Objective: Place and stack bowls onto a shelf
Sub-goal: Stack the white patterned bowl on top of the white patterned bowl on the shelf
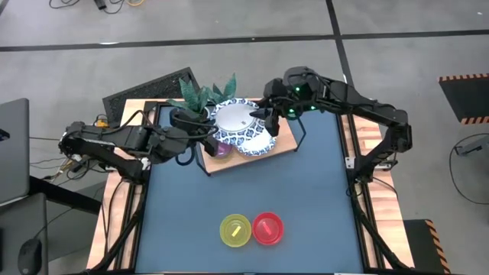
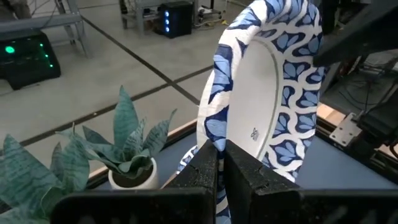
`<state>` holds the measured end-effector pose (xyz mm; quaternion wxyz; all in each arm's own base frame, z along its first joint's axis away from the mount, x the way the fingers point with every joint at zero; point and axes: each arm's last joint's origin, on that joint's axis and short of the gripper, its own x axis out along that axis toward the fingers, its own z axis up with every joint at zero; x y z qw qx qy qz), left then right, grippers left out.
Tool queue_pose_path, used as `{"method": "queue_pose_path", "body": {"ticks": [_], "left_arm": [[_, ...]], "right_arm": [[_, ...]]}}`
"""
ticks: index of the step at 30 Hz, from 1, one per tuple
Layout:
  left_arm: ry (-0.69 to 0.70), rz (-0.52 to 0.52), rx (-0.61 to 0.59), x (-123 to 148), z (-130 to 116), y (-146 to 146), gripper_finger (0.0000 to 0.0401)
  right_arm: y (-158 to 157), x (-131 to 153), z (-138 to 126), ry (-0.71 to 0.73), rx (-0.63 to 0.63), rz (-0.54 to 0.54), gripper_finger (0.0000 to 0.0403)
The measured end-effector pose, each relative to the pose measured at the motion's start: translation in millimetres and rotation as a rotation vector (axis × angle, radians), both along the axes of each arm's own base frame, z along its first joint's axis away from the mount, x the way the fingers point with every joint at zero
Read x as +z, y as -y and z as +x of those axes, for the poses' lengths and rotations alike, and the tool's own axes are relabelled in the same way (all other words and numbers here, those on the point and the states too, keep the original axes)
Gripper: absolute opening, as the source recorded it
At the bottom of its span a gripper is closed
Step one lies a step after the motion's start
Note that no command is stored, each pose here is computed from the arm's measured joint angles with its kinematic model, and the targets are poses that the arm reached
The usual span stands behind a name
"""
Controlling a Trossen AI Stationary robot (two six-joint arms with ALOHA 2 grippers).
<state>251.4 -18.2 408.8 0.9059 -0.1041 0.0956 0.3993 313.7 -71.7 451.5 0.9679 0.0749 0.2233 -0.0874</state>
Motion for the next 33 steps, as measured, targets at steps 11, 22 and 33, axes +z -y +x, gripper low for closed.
{"method": "queue_pose_path", "body": {"ticks": [11,22,33], "left_arm": [[-0.012,0.009,-0.026,1.0,1.6,-2.8,0.0017],[-0.141,0.080,-0.140,2.7,-8.7,-2.7,0.0179],[-0.119,0.040,-0.023,5.6,-31.0,-7.9,0.0247]], "right_arm": [[10.5,2.5,-13.3,-0.021,-0.154,0.037,0.0022],[41.5,-9.1,-28.7,-0.130,-0.246,0.126,0.0020],[98.9,-95.1,-38.5,-0.260,-0.314,0.356,0.0020]]}}
